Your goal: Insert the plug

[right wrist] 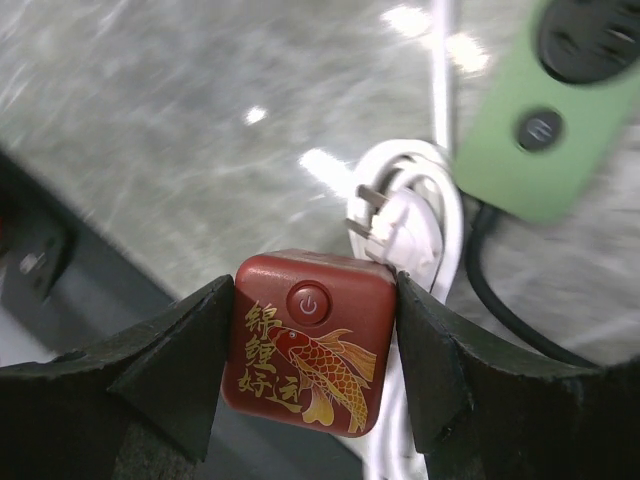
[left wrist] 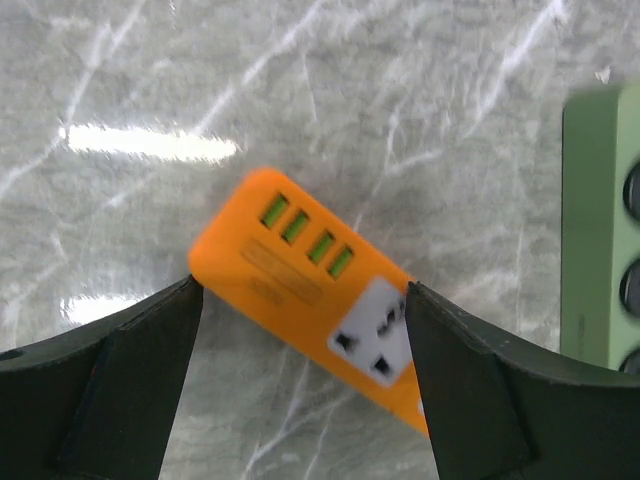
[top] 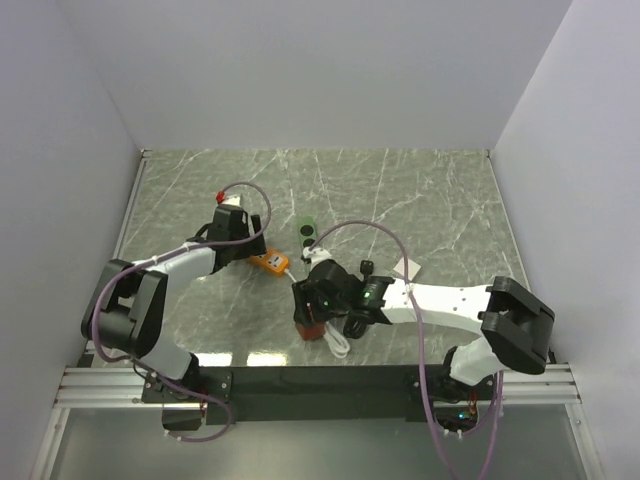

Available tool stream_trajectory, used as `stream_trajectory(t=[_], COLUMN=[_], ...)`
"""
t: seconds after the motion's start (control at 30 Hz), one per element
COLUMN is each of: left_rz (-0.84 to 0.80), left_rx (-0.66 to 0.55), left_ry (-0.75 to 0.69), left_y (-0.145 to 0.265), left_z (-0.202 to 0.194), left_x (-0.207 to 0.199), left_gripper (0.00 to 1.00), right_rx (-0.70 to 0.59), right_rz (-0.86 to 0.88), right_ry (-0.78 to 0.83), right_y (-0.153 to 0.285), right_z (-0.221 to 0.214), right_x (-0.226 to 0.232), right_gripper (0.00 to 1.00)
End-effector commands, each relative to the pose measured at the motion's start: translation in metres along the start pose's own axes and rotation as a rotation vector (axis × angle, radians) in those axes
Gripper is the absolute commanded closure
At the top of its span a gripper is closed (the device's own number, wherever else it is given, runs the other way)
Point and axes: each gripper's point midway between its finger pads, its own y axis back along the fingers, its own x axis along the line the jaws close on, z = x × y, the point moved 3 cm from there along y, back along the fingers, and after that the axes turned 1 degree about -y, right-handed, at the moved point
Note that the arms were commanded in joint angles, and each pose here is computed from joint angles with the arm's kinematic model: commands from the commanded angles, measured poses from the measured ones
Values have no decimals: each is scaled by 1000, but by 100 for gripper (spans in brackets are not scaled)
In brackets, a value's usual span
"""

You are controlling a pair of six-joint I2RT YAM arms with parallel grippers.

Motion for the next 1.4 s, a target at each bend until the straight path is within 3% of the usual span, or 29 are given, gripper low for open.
stream_trajectory(t=[0.0,0.43,0.73,0.83,0.93,1.17,1.37], left_rz=[-36,-152,-268,-339,-367,-297,-181], left_rx=[-24,1,26,-19,-78,-383,-366], left_ry=[5,-8,-33,-33,-26,18,32], left_y=[11,19,23,35,48,103,79], left_z=[-3,-40,-61,-52,-37,34,36], left_x=[-11,-41,-76,-92,-96,-77,-48], left_gripper=[12,13,13,13,13,9,11], right_rx=[-15,-203,-283,-323,-374,-539,-671], right_rz=[-342,-562,-605,-612,-568,-315,-215], right_ry=[18,-54,-85,-77,-70,-30,-69], right_y=[8,18,13,15,27,57,48], right_z=[1,71,122,140,159,190,211], right_x=[-73,-133,-165,-167,-154,-92,-66], right_gripper=[100,100,100,100,100,100,100])
